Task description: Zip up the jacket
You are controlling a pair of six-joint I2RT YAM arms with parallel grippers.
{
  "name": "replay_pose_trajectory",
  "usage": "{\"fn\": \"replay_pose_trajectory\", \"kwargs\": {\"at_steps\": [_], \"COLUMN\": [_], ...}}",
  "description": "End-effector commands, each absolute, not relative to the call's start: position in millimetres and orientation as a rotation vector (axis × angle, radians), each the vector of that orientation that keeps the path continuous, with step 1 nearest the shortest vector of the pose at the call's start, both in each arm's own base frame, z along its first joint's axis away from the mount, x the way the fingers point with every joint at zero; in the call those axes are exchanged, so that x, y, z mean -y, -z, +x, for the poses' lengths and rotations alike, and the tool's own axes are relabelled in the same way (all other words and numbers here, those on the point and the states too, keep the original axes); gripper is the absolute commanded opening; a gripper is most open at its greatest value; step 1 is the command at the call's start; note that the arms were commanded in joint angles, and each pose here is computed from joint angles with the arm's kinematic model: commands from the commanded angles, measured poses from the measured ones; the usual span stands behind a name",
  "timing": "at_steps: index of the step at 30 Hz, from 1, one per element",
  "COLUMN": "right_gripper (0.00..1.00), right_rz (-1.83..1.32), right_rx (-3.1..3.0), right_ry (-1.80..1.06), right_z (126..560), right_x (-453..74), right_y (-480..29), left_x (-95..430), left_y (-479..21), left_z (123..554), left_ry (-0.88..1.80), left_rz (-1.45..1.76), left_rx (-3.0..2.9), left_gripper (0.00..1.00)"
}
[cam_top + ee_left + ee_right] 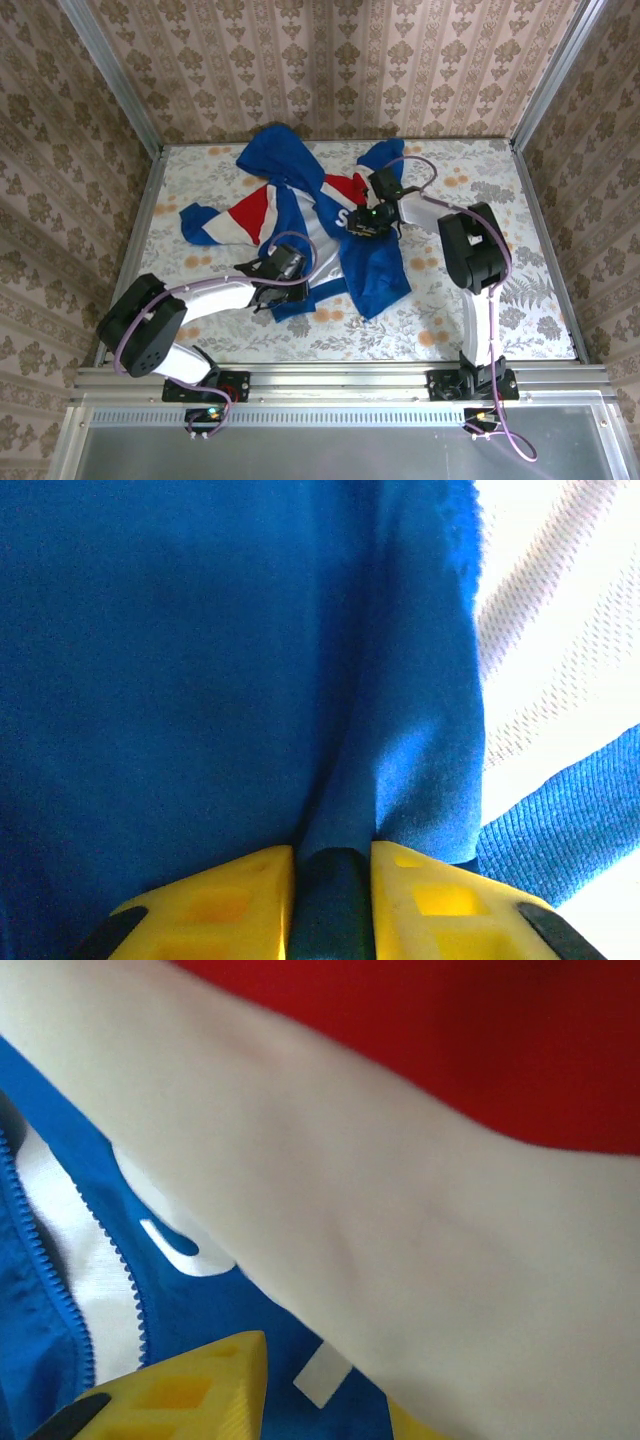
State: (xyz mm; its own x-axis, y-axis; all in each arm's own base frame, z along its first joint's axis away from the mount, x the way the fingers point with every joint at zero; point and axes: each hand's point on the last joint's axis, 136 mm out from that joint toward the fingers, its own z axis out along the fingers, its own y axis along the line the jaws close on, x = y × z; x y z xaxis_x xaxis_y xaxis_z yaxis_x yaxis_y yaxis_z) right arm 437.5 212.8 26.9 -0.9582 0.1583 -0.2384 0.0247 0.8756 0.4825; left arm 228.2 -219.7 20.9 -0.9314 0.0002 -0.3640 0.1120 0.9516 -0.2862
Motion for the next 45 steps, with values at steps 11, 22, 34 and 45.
{"fn": "replay_pose_trajectory", "kwargs": {"at_steps": [11,22,34,45], "right_gripper": [0.41,0.41,0.40,0.37], "right_rz": [0.060,-0.024,0.002,0.061], "right_rx": [-2.694,-2.736,-2.857,-2.938], "right_ry": [-0.771,-0.812,-0.729,-0.664], "right_z": [389.1,314.4,270.8,262.4], "right_x": [-222.1,-246.7,-239.1,-229.8], "right_y": [-93.7,-82.9,-22.6,18.0], "left_x": [186.7,218.7,237.0,197.6], "left_y": [-74.8,-79.3,-30.3,-20.9], "left_z": [236.3,203.9,195.6,192.4], "left_ry": [0.376,0.096,-0.148,-0.323], "left_rz": [0.098,0.237,0.260,0.172], "left_rx": [-2.733,-2.723,-2.756,-2.697], "left_gripper": [0.30,0.36,0.50,0.35]}}
